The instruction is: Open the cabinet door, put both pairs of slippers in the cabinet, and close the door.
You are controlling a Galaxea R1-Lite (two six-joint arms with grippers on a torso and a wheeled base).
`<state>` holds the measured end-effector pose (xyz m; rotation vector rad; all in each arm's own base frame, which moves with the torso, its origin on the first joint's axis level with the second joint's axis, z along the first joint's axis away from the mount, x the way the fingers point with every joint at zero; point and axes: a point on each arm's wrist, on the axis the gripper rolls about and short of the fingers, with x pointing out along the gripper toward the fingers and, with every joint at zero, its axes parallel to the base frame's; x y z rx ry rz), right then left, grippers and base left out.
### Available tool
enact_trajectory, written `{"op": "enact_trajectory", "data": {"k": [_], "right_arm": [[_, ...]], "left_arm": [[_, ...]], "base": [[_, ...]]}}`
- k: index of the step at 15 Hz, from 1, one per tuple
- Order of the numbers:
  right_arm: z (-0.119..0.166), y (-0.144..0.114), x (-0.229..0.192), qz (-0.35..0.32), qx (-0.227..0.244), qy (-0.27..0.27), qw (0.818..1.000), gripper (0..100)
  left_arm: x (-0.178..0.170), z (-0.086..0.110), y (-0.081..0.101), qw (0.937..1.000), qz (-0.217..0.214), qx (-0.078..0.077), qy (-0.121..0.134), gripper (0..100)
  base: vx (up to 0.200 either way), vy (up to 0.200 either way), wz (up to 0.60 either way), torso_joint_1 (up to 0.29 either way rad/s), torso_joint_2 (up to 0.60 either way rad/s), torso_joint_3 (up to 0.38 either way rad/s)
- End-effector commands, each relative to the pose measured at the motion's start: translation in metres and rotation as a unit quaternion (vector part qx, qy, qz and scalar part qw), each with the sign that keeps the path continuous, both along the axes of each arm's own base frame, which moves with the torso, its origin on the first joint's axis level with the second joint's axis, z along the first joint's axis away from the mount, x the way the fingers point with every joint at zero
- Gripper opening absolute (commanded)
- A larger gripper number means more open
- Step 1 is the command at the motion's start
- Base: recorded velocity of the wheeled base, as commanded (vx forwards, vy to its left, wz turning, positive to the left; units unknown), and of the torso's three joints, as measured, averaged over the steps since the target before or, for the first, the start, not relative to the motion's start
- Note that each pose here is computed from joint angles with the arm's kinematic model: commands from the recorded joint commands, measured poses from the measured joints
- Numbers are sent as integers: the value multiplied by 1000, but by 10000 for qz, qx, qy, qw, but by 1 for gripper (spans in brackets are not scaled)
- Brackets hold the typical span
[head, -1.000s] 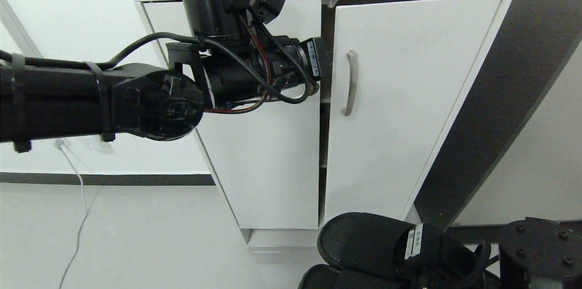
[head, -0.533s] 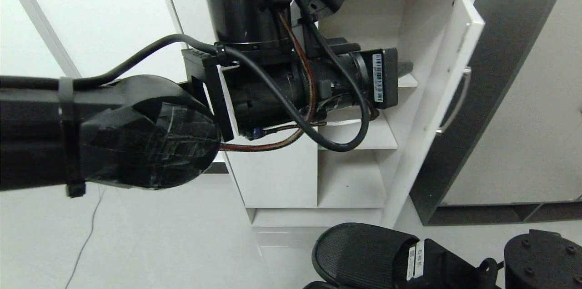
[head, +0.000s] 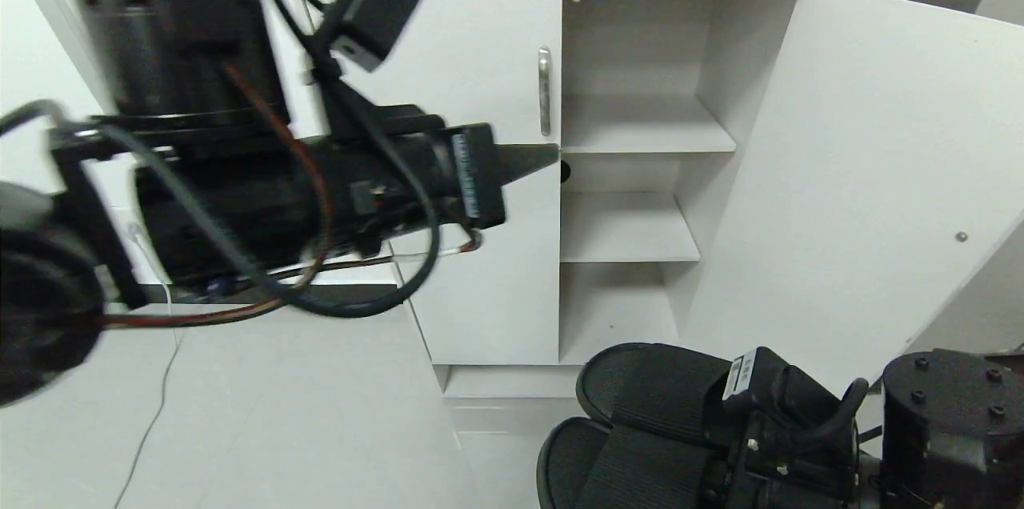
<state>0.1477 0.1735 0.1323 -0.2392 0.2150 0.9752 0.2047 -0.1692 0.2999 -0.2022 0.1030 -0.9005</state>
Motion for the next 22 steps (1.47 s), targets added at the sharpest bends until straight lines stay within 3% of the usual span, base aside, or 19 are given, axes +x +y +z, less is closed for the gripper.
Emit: {"op": "enact_trajectory", "data": {"k": [1, 4, 5, 6, 7, 8, 9, 10, 11, 13, 15, 17, 18, 19, 20, 21, 22], "right_arm": [[1, -1, 2, -35, 17, -18, 10000, 0], [2, -1, 3, -53, 25, -47, 10000, 0], [2, -1, 2, -60, 29, -53, 10000, 0], [3, -2, 2, -70, 39, -52, 10000, 0], [2, -3, 3, -101, 33, -47, 9999, 0], [3, -4, 3, -116, 44, -58, 9999, 0], [3, -4, 3, -124, 50, -63, 9999, 0], [3, -5, 4, -149, 54, -57, 9999, 0], [3, -6, 4, -157, 43, -47, 9999, 0], [3, -6, 4, -155, 38, -53, 9999, 0], [6, -7, 3, -153, 80, -100, 9998, 0], [6, -7, 2, -150, 80, -112, 9998, 0], [6, -7, 2, -158, 80, -112, 9998, 0], [6, -7, 2, -160, 84, -106, 9998, 0], [5, -7, 2, -162, 77, -90, 9998, 0], [5, -7, 3, -164, 76, -79, 9998, 0], [4, -7, 3, -169, 53, -71, 9998, 0]], "left_arm": [[-93, -10, 93, 9979, 580, -185, -239, 0], [-155, -25, 138, 9942, 985, -226, -366, 0], [-167, -31, 147, 9909, 1290, -182, -332, 0], [-183, -45, 157, 9829, 1830, 3, -230, 0], [-195, -60, 163, 9710, 2368, 216, -244, 0], [-205, -74, 167, 9539, 2962, 383, -280, 0], [-212, -88, 170, 9394, 3390, 432, -276, 0], [-219, -109, 172, 9191, 3892, 540, -278, 0], [-222, -130, 173, 9023, 4245, 709, -233, 0], [-224, -174, 172, 8748, 4720, 1091, -37, 0], [-230, -195, 170, 8528, 5108, 1079, -130, 0], [-227, -202, 170, 8514, 5134, 1039, -259, 0], [-223, -210, 170, 8542, 5082, 1034, -371, 0], [-221, -217, 169, 8598, 4960, 1167, -340, 0], [-221, -222, 169, 8636, 4881, 1253, -137, 0], [-221, -223, 169, 8684, 4794, 1267, -80, 0], [-221, -223, 168, 8785, 4606, 1262, -106, 0]], "base": [[0, 0, 0, 0, 0, 0], [0, 0, 0, 0, 0, 0], [0, 0, 0, 0, 0, 0], [0, 0, 0, 0, 0, 0], [0, 0, 0, 0, 0, 0], [0, 0, 0, 0, 0, 0], [0, 0, 0, 0, 0, 0], [0, 0, 0, 0, 0, 0], [0, 0, 0, 0, 0, 0], [0, 0, 0, 0, 0, 0], [0, 0, 0, 0, 0, 0], [0, 0, 0, 0, 0, 0], [0, 0, 0, 0, 0, 0], [0, 0, 0, 0, 0, 0], [0, 0, 0, 0, 0, 0], [0, 0, 0, 0, 0, 0], [0, 0, 0, 0, 0, 0]]}}
